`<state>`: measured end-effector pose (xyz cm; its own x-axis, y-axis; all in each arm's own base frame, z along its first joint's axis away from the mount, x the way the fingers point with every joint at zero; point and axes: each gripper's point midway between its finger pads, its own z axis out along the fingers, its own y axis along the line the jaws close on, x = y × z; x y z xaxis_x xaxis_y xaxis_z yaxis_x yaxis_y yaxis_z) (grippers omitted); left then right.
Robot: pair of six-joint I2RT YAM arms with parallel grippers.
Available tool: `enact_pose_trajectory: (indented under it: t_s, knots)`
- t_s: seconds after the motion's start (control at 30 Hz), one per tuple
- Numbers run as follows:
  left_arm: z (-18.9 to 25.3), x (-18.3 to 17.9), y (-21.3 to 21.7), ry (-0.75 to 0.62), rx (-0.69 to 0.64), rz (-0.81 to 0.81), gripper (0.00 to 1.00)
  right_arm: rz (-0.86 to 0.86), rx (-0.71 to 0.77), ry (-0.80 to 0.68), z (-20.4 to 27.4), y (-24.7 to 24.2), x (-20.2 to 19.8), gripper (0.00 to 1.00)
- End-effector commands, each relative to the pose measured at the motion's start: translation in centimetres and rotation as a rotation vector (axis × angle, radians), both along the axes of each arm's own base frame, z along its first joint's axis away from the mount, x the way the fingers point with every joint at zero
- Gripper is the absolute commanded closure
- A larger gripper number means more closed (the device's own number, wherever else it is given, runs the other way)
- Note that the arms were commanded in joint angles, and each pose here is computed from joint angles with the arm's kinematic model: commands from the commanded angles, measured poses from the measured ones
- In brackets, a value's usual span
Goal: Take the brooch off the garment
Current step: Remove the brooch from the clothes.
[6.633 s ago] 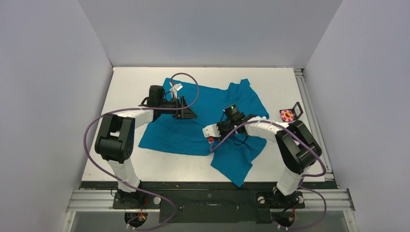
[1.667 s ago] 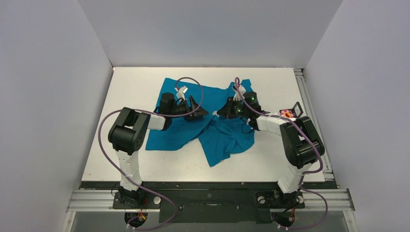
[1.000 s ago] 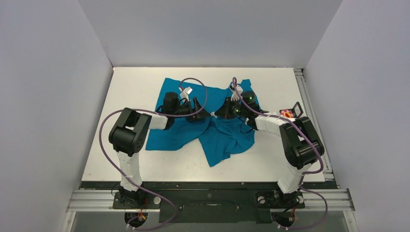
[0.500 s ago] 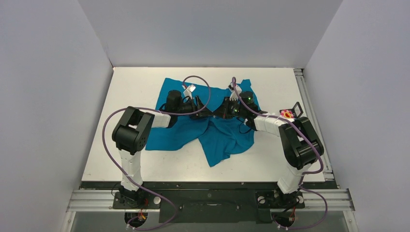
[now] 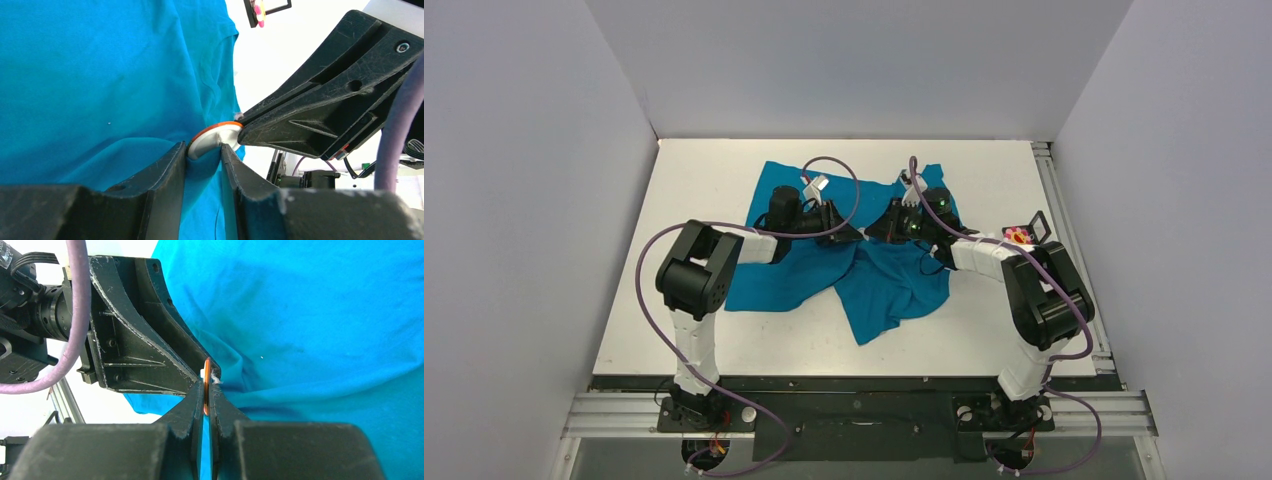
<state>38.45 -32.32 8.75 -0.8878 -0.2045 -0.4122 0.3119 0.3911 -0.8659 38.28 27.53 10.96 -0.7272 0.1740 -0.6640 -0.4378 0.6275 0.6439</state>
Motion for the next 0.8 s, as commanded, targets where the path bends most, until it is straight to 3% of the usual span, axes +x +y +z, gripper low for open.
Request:
enact_pose_trajectory:
  t_s: [0.0, 0.2, 0.47, 0.63, 0.77]
  knots:
    - [0.7, 0.8, 0.2, -0.034, -0.019, 0.010, 0.77, 0.013, 0.062, -0.135, 4.4, 0.4, 1.1, 1.00]
    - [1.4, 0.4, 0.3, -0.045, -0.060, -0.002, 0.86, 0.016, -0.060, -0.165, 3.3, -0.4, 1.4, 1.00]
    - [2.3, 0.4, 0.2, -0.062, -0.104, -0.009, 0.88, 0.039, -0.118, -0.193, 2.9, -0.6, 1.1, 1.00]
    - [2.8, 0.3, 0.2, -0.070, -0.124, -0.009, 0.69, 0.037, -0.102, -0.190, 3.0, -0.5, 1.0, 1.00]
    - [3.0, 0.4, -0.4, -0.082, -0.115, -0.022, 0.60, 0.037, -0.048, -0.174, 3.5, 0.1, 0.9, 1.00]
